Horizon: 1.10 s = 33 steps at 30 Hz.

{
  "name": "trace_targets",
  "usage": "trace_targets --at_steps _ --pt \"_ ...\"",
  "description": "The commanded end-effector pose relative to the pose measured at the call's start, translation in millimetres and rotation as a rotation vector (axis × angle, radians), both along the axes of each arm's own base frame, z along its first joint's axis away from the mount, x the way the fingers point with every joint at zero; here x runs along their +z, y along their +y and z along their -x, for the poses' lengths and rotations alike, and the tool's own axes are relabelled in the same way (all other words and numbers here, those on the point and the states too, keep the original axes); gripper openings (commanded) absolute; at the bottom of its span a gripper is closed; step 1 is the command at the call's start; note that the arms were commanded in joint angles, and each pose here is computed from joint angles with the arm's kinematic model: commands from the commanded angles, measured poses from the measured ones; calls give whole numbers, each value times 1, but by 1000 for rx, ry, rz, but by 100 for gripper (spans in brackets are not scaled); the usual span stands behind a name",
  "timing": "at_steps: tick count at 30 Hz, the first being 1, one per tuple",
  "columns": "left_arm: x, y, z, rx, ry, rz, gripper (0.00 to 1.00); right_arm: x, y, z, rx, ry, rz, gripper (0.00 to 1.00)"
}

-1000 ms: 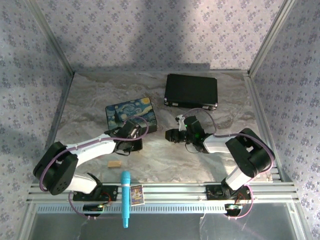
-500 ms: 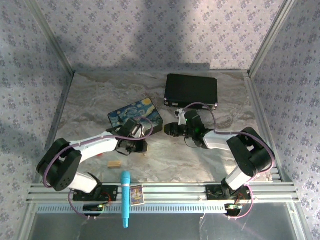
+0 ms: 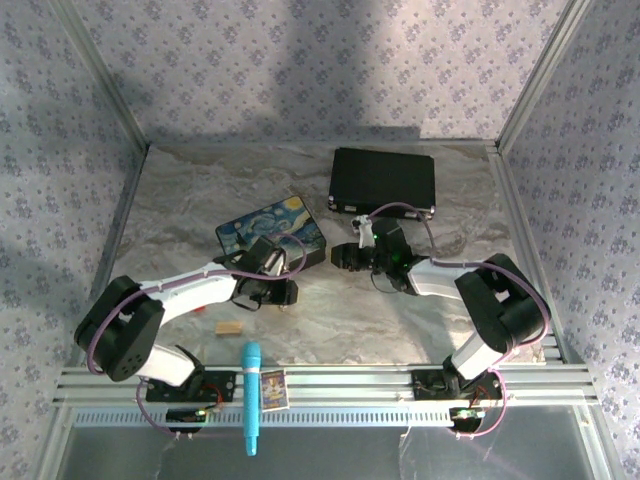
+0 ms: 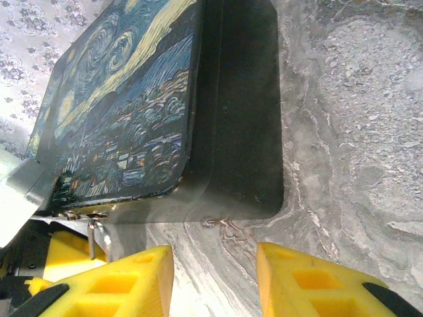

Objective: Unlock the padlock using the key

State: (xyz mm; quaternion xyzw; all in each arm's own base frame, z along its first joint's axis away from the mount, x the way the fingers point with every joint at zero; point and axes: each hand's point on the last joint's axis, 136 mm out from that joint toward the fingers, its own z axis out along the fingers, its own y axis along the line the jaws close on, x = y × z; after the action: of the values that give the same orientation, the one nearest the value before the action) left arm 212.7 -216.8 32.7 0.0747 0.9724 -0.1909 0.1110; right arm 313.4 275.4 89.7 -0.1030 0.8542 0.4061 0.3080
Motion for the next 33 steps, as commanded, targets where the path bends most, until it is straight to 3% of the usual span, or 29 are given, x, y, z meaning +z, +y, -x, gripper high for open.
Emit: trace_targets --at_steps 1,5,9,15,20,26,33 --pt "-9 30 13 80 48 -126 49 2 1 0 11 -2 3 39" --pt "-11 39 12 143 -40 -219 53 8 0 -4 5 -13 -1 39" --pt "-7 26 13 246 -92 -180 56 26 -2 -14 -11 -52 33 40" --pt "13 20 10 475 -166 -239 77 48 0 -31 -30 -90 66 42" --pt "3 16 -4 530 -195 -274 75 52 8 -43 -47 -57 78 45" --pt "1 41 -8 569 -251 -397 67 47 27 -50 -15 -54 114 45" --pt "-6 57 4 602 -233 -380 64 42 43 -55 8 -58 158 45"
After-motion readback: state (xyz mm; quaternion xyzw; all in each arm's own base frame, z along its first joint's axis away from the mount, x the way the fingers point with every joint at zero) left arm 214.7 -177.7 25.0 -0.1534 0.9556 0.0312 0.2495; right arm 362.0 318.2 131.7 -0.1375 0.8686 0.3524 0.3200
